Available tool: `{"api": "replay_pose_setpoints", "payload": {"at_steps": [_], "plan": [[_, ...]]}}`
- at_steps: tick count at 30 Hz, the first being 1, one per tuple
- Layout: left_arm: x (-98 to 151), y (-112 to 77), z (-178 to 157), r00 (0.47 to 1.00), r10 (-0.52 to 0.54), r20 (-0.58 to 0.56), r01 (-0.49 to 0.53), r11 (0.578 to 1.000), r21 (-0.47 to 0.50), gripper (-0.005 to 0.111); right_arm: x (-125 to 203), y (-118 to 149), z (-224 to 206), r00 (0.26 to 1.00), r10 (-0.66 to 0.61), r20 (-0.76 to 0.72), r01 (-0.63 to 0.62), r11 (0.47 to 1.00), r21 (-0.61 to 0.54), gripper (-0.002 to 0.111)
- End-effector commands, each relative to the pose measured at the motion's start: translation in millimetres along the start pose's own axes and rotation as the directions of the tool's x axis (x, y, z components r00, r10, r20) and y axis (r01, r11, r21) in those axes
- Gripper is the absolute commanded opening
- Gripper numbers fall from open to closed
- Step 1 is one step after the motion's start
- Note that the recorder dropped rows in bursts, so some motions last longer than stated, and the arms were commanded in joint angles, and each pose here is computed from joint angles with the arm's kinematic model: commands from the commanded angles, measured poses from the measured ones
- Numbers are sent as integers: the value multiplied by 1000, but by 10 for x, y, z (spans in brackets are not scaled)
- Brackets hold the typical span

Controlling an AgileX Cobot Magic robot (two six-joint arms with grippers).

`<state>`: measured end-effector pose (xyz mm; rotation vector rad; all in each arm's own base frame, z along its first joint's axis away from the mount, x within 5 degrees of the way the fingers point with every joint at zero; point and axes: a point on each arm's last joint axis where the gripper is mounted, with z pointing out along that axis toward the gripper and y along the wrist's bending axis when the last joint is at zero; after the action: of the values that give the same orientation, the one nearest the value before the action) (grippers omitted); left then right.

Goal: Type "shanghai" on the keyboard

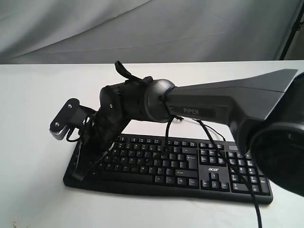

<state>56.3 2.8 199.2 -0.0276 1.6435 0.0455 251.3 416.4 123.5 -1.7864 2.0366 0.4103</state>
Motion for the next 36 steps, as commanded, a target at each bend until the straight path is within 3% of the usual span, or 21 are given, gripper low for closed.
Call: {"api": "replay_pose_setpoints", "payload": {"at_steps": [1,12,20,26,36], "plan": [[-1,-4,-1,1000,-2,7,2,1000,7,0,-18,0,-15,1000,-10,6,10,1000,4,0],[-1,-4,-1,1000,-2,7,2,1000,7,0,-33,-99,-486,1000,-9,-30,11,998,66,0],[-1,-4,-1,1000,-2,7,2,1000,7,0,552,-189,-938,990,140,25,-142,981,134,0],[-1,-4,-1,1000,-2,7,2,1000,7,0,869,-183,-950,973,228,41,-232,961,151,0],[-1,-4,-1,1000,-2,7,2,1000,7,0,968,-247,-755,968,249,15,-248,956,158,0]]}}
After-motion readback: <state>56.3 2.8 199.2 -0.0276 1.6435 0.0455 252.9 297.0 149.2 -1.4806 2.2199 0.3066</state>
